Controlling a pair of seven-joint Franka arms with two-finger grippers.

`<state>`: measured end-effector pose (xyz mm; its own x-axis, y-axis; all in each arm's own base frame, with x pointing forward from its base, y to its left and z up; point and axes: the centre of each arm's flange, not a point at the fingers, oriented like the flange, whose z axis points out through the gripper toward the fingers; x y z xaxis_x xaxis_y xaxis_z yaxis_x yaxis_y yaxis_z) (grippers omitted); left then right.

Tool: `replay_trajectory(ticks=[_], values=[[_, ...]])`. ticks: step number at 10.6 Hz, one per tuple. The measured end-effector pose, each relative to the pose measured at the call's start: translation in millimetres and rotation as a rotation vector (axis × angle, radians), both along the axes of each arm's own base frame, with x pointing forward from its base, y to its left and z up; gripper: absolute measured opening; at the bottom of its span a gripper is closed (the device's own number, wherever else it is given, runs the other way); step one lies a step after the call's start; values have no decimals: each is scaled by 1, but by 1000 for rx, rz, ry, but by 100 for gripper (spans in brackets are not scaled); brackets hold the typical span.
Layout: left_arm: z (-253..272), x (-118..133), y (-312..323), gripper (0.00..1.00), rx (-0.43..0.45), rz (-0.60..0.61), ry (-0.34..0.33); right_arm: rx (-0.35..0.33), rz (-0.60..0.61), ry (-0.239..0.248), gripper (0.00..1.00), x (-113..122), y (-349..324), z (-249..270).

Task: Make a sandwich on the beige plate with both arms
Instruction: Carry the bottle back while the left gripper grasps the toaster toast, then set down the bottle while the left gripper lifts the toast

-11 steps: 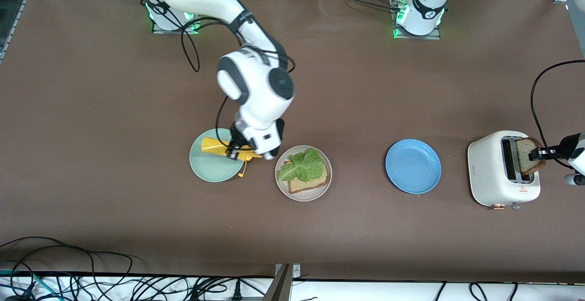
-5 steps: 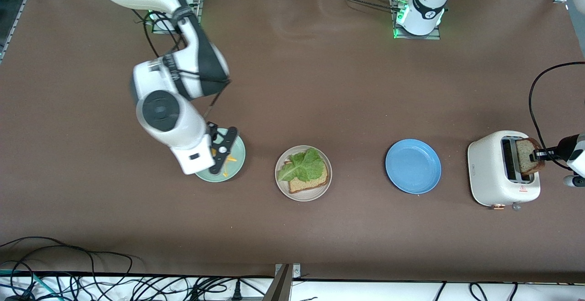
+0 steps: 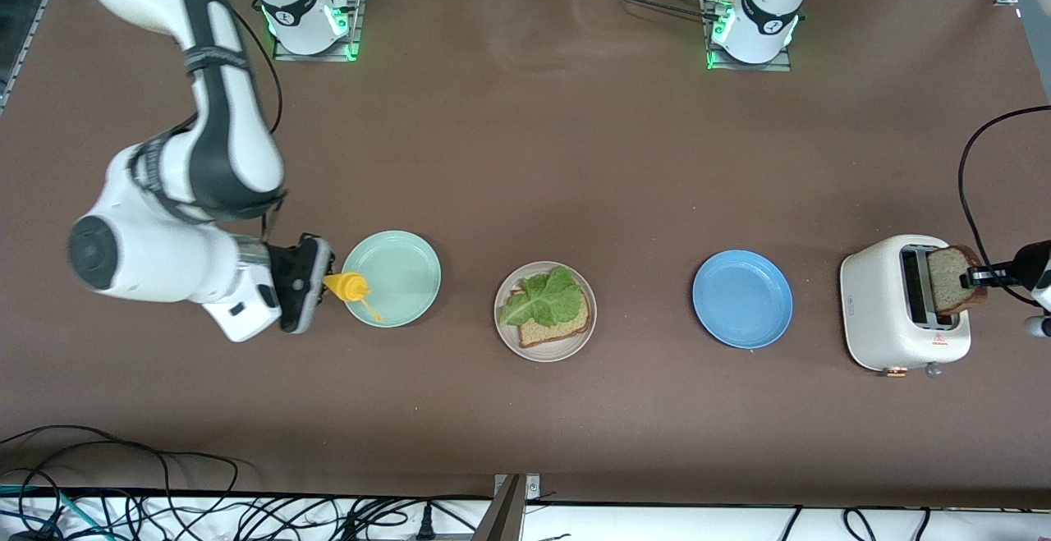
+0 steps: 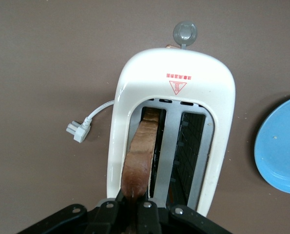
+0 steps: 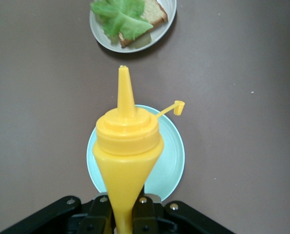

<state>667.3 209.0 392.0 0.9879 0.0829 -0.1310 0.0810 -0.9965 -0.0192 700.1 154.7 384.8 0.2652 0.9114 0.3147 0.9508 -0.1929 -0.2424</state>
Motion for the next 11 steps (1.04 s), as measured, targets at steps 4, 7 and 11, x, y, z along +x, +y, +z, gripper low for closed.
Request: replay_trajectory(ticks=[4, 7, 11], values=[[33, 3, -1, 9, 0, 1, 1, 309, 69, -31, 6, -3, -76, -44], [65, 7, -15, 9, -2, -17, 2, 496, 140, -41, 6, -18, -123, -90], [89, 17, -50, 9, -45, -4, -27, 731, 197, -107, 6, -48, -192, -175]])
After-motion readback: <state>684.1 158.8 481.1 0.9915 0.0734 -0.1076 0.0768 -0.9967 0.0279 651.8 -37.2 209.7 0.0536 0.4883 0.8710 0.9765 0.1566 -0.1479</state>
